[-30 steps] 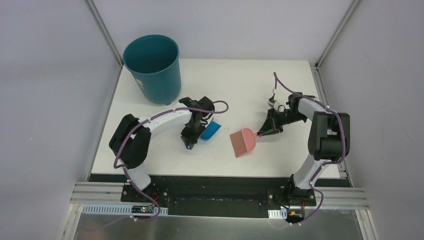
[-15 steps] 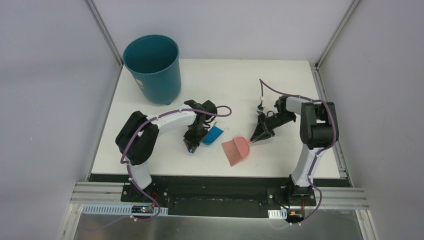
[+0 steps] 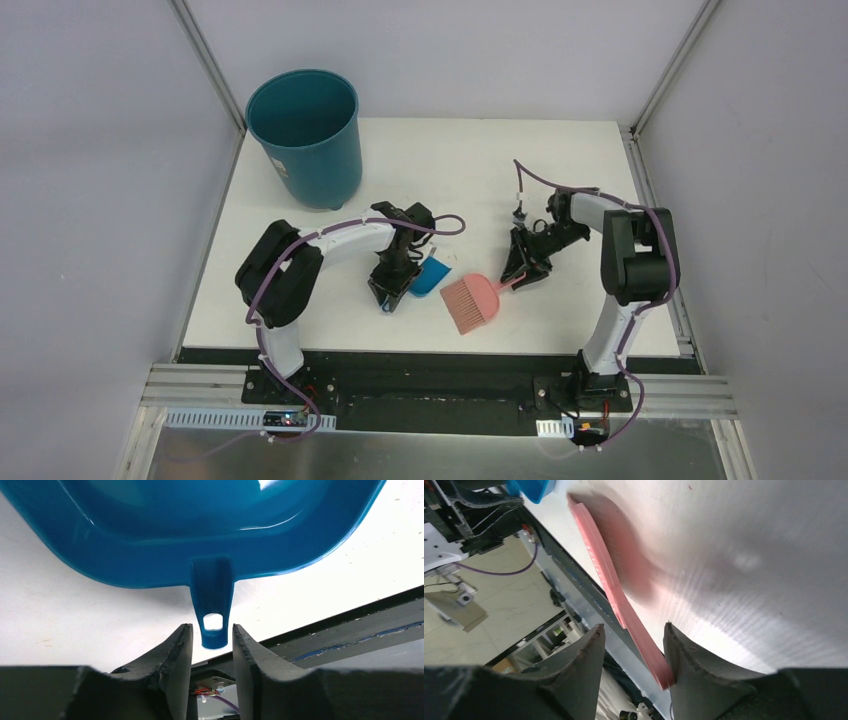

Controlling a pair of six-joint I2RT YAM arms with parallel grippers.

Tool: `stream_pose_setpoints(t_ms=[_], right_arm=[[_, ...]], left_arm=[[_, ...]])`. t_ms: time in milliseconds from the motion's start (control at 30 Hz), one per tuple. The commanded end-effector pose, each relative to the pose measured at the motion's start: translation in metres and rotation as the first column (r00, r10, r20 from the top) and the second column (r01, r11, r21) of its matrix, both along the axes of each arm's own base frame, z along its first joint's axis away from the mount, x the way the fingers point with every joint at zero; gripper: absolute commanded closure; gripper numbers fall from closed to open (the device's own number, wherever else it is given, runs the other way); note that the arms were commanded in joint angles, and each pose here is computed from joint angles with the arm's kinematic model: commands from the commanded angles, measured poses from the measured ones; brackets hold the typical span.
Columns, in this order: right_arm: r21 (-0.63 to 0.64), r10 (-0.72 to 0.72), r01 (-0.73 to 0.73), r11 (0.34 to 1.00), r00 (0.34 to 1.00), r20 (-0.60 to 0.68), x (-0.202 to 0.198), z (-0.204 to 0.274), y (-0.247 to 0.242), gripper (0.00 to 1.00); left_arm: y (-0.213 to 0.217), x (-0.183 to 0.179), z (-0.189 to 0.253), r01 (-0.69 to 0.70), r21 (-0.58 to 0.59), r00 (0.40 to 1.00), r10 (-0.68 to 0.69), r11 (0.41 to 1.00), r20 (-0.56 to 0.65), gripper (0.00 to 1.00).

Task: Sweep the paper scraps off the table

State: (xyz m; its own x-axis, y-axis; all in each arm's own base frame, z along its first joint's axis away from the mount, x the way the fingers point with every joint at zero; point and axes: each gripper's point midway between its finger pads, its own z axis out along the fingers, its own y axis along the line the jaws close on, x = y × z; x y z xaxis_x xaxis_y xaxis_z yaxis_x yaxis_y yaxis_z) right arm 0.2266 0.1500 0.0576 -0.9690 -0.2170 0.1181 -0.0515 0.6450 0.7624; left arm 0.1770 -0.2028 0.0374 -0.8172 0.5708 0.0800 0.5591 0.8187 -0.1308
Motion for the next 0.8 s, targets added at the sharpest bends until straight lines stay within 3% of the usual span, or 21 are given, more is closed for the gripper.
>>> stream_pose_setpoints(t_ms=[0,100,200,333,533,633,700,733,767], right_arm=[[-0.139,0.026,-0.006,0.99,0.989,0.144,0.014,0.006,-0.018,0.51],[-0.329,0.054,0.03,0.944,0.969,0.242,0.027,0.0,-0.047,0.5],[-0.418,0.064,0.081,0.905,0.944,0.323,0.038,0.008,-0.066,0.48],[-0.418,0.046,0.145,0.897,0.909,0.413,0.057,0.029,-0.076,0.48],[-0.298,0.008,0.213,0.93,0.801,0.598,0.089,0.084,-0.061,0.45],[-0.244,-0.045,0.319,0.916,0.685,0.727,0.11,0.109,-0.065,0.37],[-0.195,-0.088,0.393,0.899,0.596,0.798,0.12,0.121,-0.069,0.2],[-0.168,-0.102,0.419,0.892,0.549,0.829,0.122,0.13,-0.07,0.03],[-0.149,-0.111,0.433,0.889,0.518,0.848,0.125,0.135,-0.071,0.01]], left_arm=[[-0.009,-0.001,0.015,0.018,-0.057,1.0,-0.017,0.998,0.025,0.64],[-0.009,-0.001,0.027,0.019,-0.068,0.999,-0.016,0.997,0.045,0.61],[-0.006,0.001,0.042,0.025,-0.069,0.997,-0.02,0.997,0.072,0.59],[-0.002,0.01,0.065,0.038,-0.074,0.988,-0.027,0.997,0.15,0.58],[0.009,0.048,0.086,0.016,-0.029,0.944,-0.006,0.999,0.33,0.56],[0.01,0.079,0.099,-0.058,-0.128,0.883,0.111,0.99,0.457,0.55],[0.013,0.095,0.11,-0.105,-0.246,0.838,0.218,0.964,0.5,0.54],[0.018,0.102,0.115,-0.129,-0.305,0.815,0.276,0.944,0.509,0.54],[0.021,0.108,0.123,-0.142,-0.367,0.791,0.328,0.919,0.516,0.54]])
